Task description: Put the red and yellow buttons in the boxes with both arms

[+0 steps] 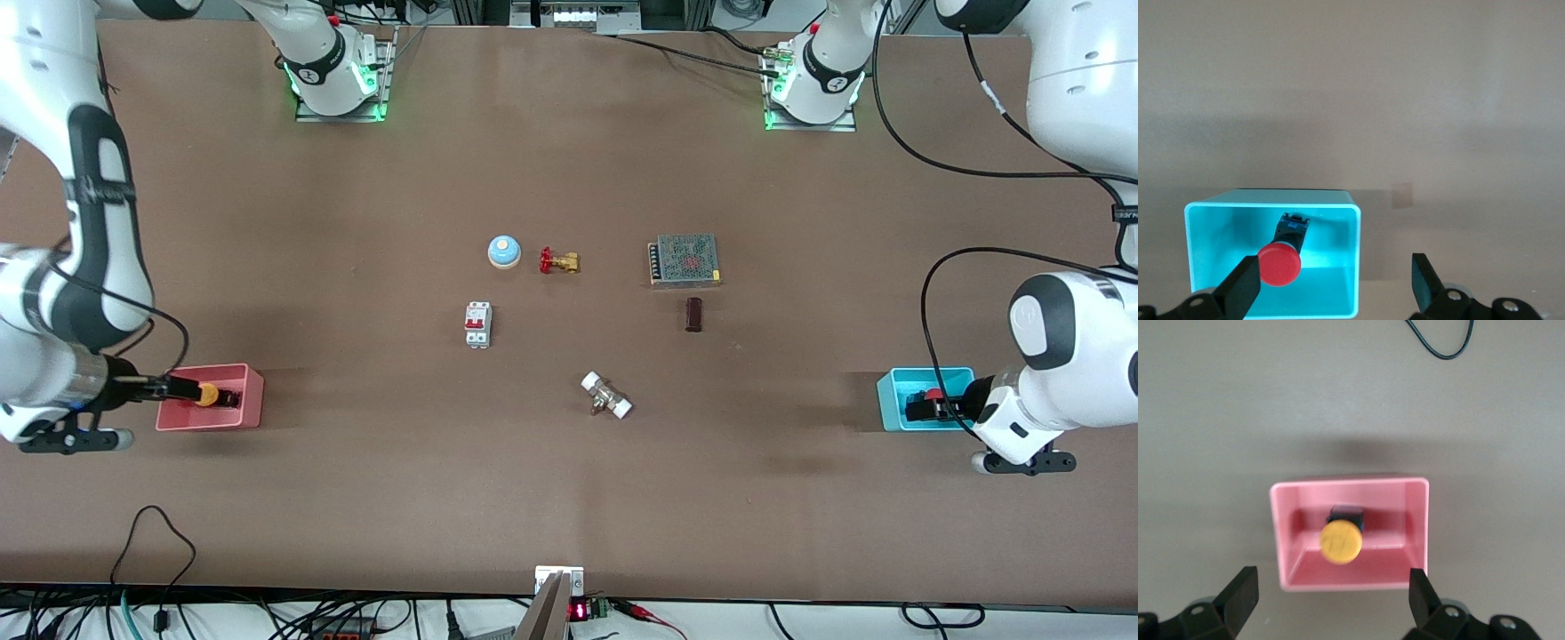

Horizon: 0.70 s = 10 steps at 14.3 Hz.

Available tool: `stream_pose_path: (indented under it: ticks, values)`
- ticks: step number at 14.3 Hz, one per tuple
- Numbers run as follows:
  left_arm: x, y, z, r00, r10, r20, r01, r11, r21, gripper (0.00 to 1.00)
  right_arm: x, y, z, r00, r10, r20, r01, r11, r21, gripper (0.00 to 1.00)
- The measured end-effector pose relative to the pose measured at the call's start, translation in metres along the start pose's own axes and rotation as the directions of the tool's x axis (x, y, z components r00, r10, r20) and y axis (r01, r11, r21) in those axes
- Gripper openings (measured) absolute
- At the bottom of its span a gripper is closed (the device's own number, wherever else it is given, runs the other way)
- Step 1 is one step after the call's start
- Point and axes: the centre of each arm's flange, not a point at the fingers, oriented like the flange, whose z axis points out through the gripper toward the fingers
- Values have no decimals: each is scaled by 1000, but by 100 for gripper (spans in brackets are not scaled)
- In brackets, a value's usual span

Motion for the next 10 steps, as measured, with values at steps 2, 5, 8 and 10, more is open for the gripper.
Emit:
stream_pose_path:
  ticks: [2,5,8,10]
  values:
    - [-3,19,-24,1000,-12,-11,12,1000,2,100,-9,-16,-44,1000,-20,-15,21,1000,6,100]
    - [-18,42,-79,1000,-14,-8,15,1000,8,100,-30,-43,-110,998,-56,-23,56,998,15,100]
    - [-43,45,-149,1000,-13,-10,13,1000,16,100,-60,-74,-161,999,-50,15,49,998,28,100]
    - [-60,45,-191,999,-14,-32,15,1000,21,100,-82,-86,-191,999,-13,43,12,999,34,100]
